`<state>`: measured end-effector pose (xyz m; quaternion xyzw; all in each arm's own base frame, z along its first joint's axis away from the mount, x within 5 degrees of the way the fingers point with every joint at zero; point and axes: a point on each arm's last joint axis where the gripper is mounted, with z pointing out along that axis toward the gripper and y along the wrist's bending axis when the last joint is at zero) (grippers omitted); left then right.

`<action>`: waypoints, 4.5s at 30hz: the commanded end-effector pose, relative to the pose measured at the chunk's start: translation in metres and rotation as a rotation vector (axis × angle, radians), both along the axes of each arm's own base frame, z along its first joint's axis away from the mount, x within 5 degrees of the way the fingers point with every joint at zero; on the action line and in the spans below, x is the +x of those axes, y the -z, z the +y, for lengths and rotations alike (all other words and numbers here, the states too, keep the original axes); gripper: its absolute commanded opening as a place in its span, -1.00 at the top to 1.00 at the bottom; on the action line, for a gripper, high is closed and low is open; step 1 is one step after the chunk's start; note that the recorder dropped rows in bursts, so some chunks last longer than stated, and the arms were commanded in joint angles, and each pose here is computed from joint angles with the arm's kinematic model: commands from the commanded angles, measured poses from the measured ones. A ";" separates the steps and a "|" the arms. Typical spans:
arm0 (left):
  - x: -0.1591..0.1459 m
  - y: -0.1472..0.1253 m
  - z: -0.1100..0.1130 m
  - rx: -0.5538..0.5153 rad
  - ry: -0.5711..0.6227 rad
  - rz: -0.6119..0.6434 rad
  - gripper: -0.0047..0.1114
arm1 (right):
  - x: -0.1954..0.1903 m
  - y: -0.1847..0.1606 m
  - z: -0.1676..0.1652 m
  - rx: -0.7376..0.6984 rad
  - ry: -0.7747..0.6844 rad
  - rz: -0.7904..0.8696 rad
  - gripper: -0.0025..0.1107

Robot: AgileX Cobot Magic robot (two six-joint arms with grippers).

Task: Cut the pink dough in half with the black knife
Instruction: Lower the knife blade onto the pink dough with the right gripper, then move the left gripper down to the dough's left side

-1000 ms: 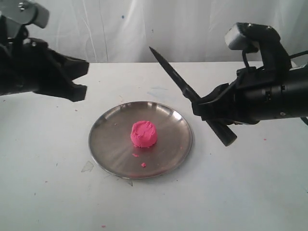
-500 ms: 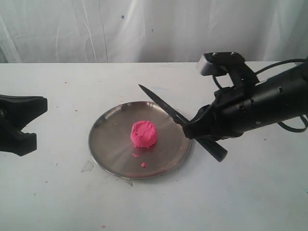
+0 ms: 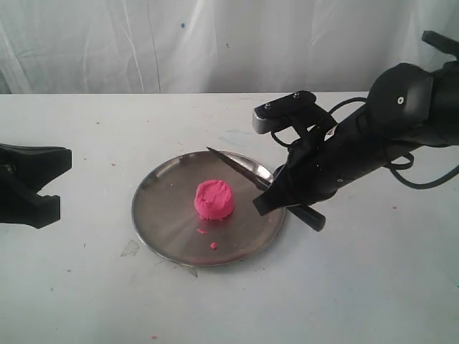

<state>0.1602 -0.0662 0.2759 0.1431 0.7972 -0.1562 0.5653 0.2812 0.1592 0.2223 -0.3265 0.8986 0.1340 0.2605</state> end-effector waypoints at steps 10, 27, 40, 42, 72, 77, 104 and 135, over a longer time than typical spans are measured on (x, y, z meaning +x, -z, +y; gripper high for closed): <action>0.035 0.010 -0.021 -0.018 0.060 0.139 0.92 | 0.000 0.010 0.019 -0.008 -0.048 -0.021 0.96; 0.086 0.037 -0.042 0.068 0.118 0.258 0.92 | 0.015 0.038 0.031 -0.042 -0.053 0.007 0.96; 0.119 0.047 -0.054 0.116 0.144 0.274 0.92 | 0.019 0.039 0.031 -0.036 -0.041 -0.016 0.96; 0.123 0.046 -0.056 0.117 0.145 0.269 0.92 | 0.019 0.042 0.032 -0.042 -0.043 -0.009 0.96; 0.219 0.066 -0.061 -0.087 0.355 0.338 0.92 | 0.024 0.054 0.037 -0.059 -0.058 0.049 0.96; 0.237 0.083 -0.067 -0.144 0.397 0.389 0.92 | 0.024 0.054 0.037 -0.060 -0.058 0.050 0.96; 0.257 0.121 -0.067 -0.164 0.330 0.430 0.92 | 0.024 0.054 0.037 -0.064 -0.065 0.049 0.96; 0.265 0.126 -0.080 -0.142 0.342 0.418 0.92 | 0.023 0.054 0.037 -0.067 -0.074 0.049 0.96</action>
